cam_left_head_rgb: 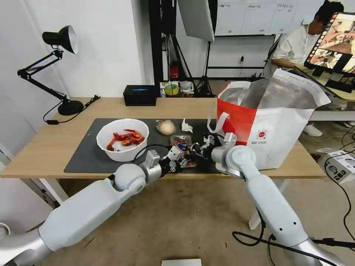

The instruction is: Pick up the trash from the table and place it into the takeout bag.

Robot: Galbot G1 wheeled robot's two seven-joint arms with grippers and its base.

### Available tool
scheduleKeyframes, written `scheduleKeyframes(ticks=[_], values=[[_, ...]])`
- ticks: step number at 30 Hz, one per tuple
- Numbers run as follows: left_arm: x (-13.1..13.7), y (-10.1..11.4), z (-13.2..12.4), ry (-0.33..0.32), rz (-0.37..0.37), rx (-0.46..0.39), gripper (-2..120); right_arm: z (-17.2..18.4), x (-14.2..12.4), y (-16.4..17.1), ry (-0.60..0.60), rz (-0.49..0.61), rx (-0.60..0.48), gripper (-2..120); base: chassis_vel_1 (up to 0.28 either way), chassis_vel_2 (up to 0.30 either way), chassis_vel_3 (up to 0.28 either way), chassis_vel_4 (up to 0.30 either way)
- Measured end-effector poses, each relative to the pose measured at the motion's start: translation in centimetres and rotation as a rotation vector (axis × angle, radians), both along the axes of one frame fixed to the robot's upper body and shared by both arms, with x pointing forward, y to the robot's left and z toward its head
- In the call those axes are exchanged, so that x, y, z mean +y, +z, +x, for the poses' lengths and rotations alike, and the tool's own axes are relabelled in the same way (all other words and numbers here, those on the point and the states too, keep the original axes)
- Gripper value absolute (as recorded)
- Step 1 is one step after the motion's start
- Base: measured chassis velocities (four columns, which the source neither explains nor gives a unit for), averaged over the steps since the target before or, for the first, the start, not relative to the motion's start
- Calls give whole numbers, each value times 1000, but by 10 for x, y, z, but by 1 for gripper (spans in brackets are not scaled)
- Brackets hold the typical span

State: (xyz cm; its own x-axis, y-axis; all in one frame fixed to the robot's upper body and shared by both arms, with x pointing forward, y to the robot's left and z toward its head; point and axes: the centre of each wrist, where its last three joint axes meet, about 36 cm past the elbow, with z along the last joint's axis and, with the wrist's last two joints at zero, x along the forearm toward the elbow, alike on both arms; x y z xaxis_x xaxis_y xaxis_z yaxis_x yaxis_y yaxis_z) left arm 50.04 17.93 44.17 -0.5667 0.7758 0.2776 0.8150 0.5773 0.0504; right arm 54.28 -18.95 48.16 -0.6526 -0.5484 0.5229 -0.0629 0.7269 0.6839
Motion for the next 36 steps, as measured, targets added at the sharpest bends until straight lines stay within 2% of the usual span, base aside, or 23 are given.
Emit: scheduleKeyframes(ticks=[6,13,16,21,28,31,33,34,36], values=[[12,-1,-3,-7,4,1,0,2,-2,1,-7,0,-3,0,0,0,0,0],[34,2,-13,15,1,-7,0,-2,-6,5,-15,-3,-23,0,0,0,0,0],[50,11,-25,37,-19,-16,0,-6,-7,5,-15,6,-31,0,0,0,0,0],[67,15,-40,59,-36,-16,0,-11,-5,6,-10,14,-37,0,0,0,0,0],[104,19,-79,143,-59,-36,0,-23,1,9,5,33,-55,0,0,0,0,0],[110,18,-88,154,-59,-40,5,-27,3,11,13,39,-64,0,0,0,0,0],[116,18,-99,172,-62,-50,17,-34,6,17,28,42,-93,0,0,0,0,0],[116,18,-99,172,-62,-50,17,-34,6,17,28,42,-93,0,0,0,0,0],[121,17,-108,197,-69,-52,27,-41,8,26,45,53,-132,0,0,0,0,0]])
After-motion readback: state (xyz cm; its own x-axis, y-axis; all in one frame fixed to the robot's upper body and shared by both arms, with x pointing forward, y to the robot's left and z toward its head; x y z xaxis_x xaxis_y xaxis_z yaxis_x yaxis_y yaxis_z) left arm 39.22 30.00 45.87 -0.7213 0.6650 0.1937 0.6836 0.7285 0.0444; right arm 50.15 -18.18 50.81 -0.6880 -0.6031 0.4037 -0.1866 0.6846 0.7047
